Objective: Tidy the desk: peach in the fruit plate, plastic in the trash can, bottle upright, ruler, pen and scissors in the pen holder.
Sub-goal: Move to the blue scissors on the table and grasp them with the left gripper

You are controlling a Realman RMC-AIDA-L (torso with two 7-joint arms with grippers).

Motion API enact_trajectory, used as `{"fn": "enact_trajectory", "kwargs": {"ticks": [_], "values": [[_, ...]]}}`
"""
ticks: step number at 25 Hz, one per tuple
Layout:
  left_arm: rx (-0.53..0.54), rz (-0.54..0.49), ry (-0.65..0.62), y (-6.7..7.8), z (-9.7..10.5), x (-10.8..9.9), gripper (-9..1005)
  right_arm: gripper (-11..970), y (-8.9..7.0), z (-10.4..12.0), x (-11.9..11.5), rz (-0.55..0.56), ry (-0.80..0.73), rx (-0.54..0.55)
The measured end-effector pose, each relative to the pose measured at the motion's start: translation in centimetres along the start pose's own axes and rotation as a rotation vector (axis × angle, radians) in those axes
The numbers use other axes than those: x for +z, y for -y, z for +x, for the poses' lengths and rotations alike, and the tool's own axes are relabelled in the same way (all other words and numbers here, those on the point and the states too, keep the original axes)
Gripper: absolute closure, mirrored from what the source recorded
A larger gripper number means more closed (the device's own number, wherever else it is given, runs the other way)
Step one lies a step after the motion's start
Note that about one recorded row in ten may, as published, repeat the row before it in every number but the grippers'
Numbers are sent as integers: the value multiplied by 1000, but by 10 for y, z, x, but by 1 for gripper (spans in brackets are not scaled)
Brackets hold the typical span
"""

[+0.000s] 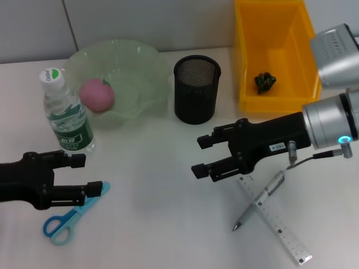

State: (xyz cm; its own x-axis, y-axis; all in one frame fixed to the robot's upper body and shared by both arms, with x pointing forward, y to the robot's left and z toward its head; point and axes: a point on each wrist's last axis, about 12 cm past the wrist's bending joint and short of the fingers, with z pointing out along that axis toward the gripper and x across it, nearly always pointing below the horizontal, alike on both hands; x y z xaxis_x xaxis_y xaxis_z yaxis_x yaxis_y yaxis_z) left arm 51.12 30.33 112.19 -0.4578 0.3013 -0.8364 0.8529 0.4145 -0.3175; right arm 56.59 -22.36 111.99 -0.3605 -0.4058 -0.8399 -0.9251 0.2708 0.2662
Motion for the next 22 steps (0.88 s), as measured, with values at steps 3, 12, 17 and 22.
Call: {"fn": "enact_trajectory", "kwargs": {"ticks": [3,12,17,22], "values": [[-13,-35,-115,1,-18,0,171,186,-2,1,-5,3,-11,-13],[-70,-179,-484,10,-76,24,178,186,-1,5,-15,11,-44,-26],[-74,-247,-645,13,-96,48,181,186,1,4,-18,21,-73,-40],[-68,-261,-691,16,-102,62,185,186,3,2,-16,26,-96,-54]]}}
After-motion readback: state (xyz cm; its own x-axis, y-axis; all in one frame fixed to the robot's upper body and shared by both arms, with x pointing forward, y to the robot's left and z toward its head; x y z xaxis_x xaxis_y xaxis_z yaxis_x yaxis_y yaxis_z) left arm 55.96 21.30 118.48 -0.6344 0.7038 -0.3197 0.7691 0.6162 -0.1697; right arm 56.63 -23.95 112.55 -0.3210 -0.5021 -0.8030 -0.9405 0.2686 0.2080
